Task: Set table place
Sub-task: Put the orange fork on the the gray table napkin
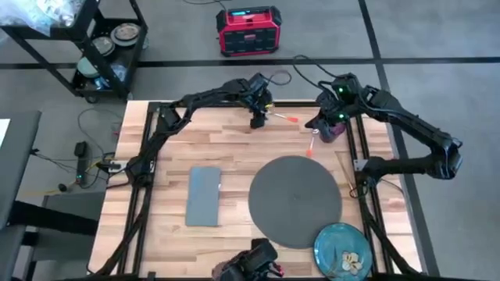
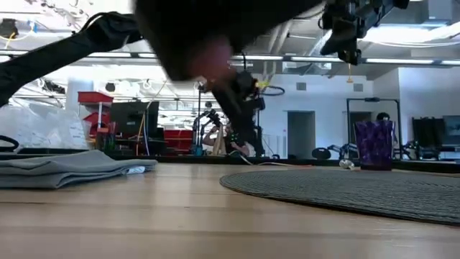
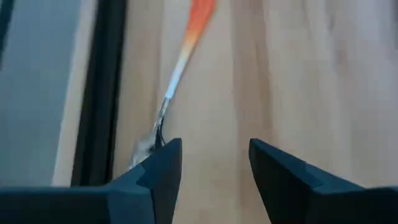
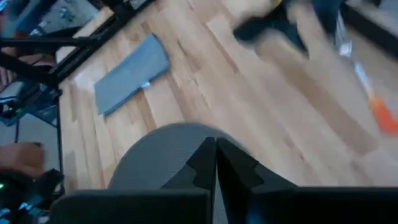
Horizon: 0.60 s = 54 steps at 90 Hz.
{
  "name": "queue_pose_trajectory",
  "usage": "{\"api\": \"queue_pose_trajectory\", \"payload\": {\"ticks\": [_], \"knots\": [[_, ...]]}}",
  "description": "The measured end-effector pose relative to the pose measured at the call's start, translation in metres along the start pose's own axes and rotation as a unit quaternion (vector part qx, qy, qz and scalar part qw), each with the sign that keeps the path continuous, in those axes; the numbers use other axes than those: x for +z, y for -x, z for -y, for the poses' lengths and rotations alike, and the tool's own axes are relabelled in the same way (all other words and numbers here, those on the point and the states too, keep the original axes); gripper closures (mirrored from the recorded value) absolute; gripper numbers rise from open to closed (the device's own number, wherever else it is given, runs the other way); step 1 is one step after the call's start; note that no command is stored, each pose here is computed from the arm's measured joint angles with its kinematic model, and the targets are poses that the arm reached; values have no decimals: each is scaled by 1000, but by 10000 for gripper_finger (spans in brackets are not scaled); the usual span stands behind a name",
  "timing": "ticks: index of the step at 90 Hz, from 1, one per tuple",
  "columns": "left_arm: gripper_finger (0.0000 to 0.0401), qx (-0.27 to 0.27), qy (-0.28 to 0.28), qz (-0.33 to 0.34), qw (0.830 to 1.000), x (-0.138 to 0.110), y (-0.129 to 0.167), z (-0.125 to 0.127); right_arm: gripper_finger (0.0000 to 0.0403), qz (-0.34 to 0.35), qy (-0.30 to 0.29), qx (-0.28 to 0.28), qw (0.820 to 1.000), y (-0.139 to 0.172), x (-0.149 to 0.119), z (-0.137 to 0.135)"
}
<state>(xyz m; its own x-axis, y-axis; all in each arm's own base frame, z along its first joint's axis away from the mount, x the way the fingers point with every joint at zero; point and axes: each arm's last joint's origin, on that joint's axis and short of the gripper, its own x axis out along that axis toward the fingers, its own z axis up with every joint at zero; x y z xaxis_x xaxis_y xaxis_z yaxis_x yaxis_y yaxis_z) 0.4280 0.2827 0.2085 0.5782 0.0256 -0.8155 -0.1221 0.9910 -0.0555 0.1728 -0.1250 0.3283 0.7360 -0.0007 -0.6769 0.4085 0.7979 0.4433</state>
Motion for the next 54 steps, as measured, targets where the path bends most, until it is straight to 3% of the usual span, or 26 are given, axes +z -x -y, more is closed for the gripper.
{"api": "queue_pose_trajectory", "payload": {"ticks": [11,25,40,54], "knots": [[266,-30,66,-1,997,12,24,7,403,-36,-14,-26,999,-22,0,10],[383,-59,74,-8,995,25,75,23,403,-96,-21,-65,993,-59,10,32],[399,-42,67,-24,997,29,110,43,403,-108,-2,-96,990,-83,35,50],[401,-43,55,10,998,41,142,70,403,-116,10,-114,987,-107,58,71]]}}
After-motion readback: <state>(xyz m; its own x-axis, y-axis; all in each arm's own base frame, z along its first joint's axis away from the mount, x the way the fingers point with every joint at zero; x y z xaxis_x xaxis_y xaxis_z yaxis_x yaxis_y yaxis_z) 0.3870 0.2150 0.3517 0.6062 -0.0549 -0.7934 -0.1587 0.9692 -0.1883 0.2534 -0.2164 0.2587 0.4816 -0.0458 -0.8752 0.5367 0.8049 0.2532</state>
